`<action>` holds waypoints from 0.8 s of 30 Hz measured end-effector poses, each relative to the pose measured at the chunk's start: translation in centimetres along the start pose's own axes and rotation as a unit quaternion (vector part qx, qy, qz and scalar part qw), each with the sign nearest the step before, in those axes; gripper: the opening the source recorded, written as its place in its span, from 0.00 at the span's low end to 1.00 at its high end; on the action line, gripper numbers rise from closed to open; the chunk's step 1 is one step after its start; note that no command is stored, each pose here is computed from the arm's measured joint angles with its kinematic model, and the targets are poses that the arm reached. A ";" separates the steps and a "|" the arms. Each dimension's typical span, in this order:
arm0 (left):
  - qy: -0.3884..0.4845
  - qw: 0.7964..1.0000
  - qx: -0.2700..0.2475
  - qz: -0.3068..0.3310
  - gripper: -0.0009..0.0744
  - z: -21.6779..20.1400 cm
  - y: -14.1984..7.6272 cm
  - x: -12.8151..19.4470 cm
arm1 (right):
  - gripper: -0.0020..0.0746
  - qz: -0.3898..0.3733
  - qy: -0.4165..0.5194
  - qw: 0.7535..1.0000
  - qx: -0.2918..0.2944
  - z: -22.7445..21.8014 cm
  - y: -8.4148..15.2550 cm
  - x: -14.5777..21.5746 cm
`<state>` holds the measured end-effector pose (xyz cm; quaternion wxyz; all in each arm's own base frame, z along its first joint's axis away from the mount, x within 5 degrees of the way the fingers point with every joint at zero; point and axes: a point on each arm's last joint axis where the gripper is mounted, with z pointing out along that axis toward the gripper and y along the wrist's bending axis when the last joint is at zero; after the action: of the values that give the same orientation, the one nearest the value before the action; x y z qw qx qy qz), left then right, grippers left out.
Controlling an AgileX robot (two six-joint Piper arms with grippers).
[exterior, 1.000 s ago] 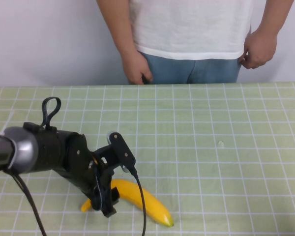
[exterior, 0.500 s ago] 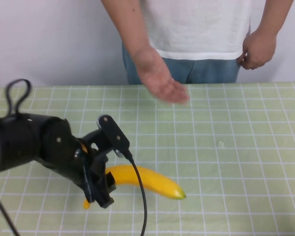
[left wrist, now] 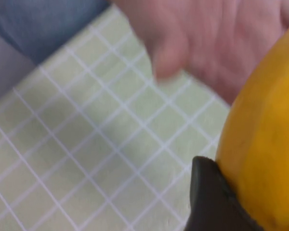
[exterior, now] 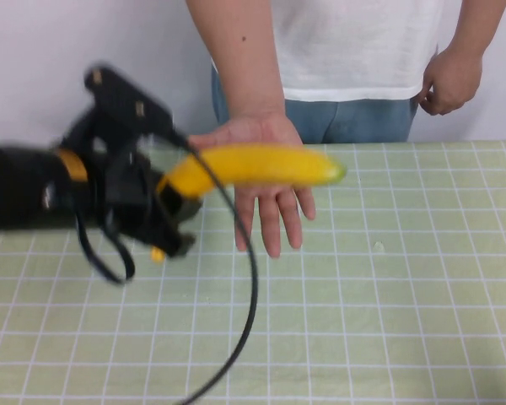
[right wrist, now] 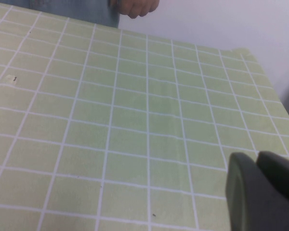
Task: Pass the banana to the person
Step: Hand the grabbed banana to the person
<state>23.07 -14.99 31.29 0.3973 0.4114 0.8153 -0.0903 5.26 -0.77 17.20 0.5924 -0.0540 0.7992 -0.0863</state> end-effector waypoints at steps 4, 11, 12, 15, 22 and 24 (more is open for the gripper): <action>-0.009 1.000 0.007 -0.002 0.39 -1.4 0.9 -3.3 | 0.02 0.000 0.000 1.000 0.000 0.0 0.0 0.0; 0.103 0.994 0.009 -0.023 0.39 1.6 3.0 -6.4 | 0.02 0.000 0.000 1.000 0.000 0.0 0.0 0.0; 0.124 0.992 0.013 -0.021 0.39 2.4 3.2 -6.4 | 0.02 0.000 0.000 1.000 0.000 0.0 0.0 0.0; 0.169 0.985 0.028 -0.024 0.39 5.0 3.3 -6.1 | 0.02 0.000 0.000 1.000 0.000 0.0 0.0 0.0; 0.207 0.977 0.042 -0.029 0.39 8.9 3.4 -5.0 | 0.02 0.000 0.000 1.000 0.000 0.0 0.0 0.0; 0.208 0.977 0.041 -0.025 0.39 9.0 3.4 -4.9 | 0.02 0.000 0.000 1.000 0.000 0.0 0.0 0.0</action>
<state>32.49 -20.02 29.41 0.1994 0.4166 0.8858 -0.0461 5.26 -0.77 17.20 0.5924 -0.0540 0.7992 -0.0863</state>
